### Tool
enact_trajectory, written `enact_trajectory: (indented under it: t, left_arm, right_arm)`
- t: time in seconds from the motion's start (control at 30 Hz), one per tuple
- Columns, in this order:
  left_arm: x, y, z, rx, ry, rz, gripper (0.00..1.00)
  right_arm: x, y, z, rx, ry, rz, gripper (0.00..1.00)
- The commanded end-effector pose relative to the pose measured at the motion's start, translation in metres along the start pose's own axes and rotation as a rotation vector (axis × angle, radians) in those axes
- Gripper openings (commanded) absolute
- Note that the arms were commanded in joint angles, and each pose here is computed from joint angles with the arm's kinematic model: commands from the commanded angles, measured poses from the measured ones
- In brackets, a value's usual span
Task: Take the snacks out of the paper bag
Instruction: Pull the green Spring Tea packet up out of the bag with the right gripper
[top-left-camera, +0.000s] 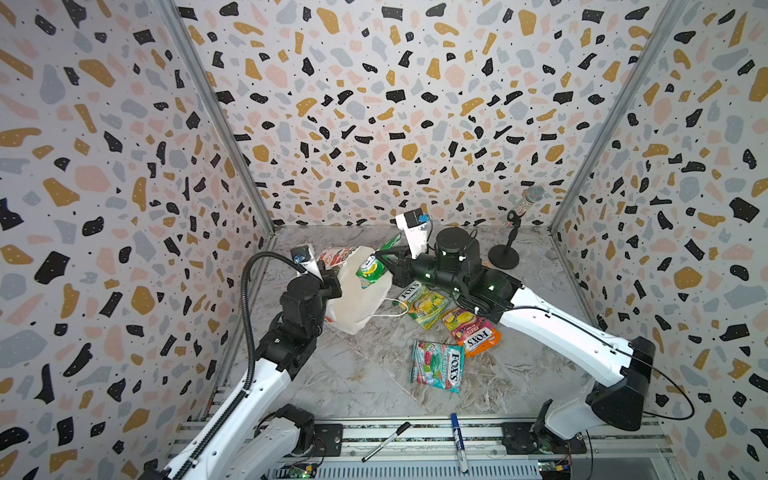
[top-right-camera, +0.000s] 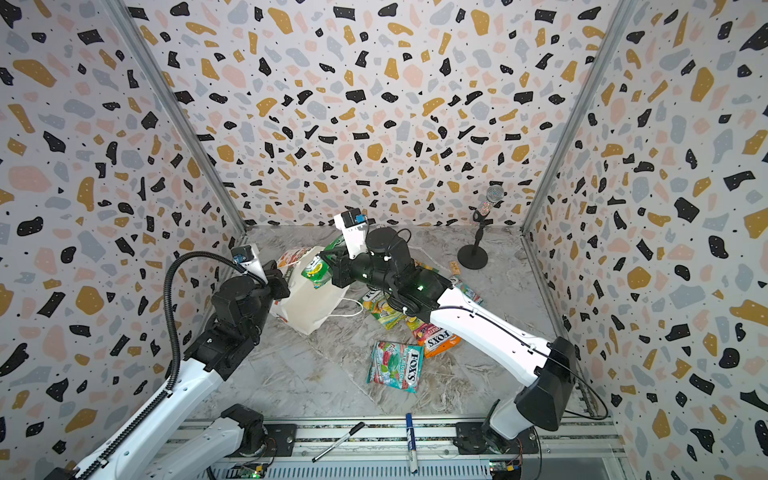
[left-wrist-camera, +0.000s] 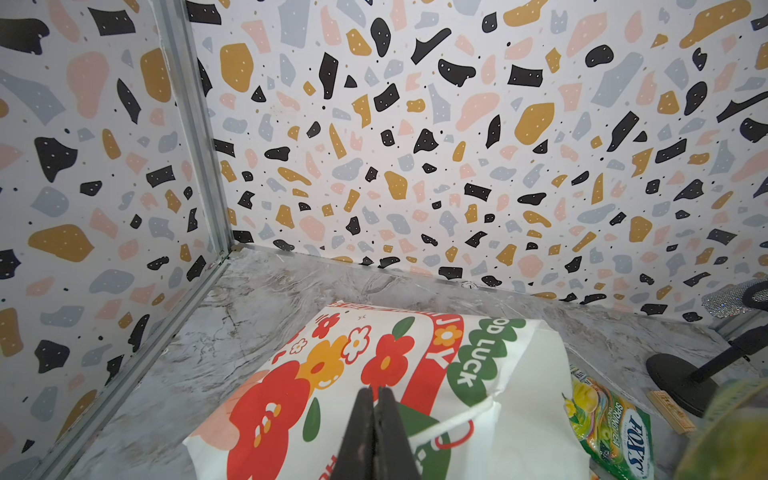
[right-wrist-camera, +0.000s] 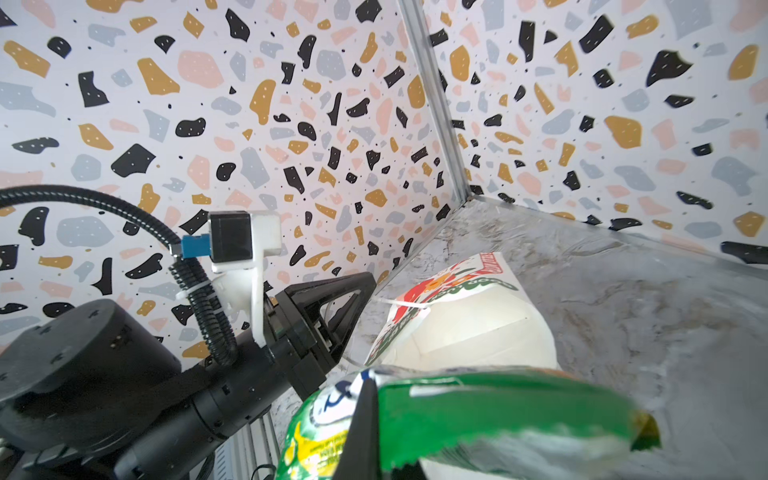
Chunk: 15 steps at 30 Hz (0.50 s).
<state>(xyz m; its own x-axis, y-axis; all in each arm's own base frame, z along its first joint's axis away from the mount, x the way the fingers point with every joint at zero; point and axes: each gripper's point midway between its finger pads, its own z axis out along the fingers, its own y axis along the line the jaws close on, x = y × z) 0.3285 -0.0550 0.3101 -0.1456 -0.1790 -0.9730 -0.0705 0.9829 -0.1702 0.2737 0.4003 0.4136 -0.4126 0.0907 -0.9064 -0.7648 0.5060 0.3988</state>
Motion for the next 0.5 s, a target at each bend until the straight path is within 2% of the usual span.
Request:
enact_trajectory:
  t: [0.0,0.27,0.47]
  left_arm:
    - [-0.015,0.005,-0.006,-0.020,-0.048,-0.008,0.00]
    - [-0.020,0.007,-0.011,-0.021,-0.070,-0.019,0.00]
    - [-0.024,0.009,-0.014,-0.024,-0.087,-0.028,0.00]
  right_arm:
    - [-0.038,-0.013,-0.032,0.092,-0.106,-0.034,0.00]
    - [-0.008,-0.082,-0.061,0.262,-0.051,0.013,0.00]
    - [0.032,-0.109,-0.078,0.312,0.048,0.009,0.00]
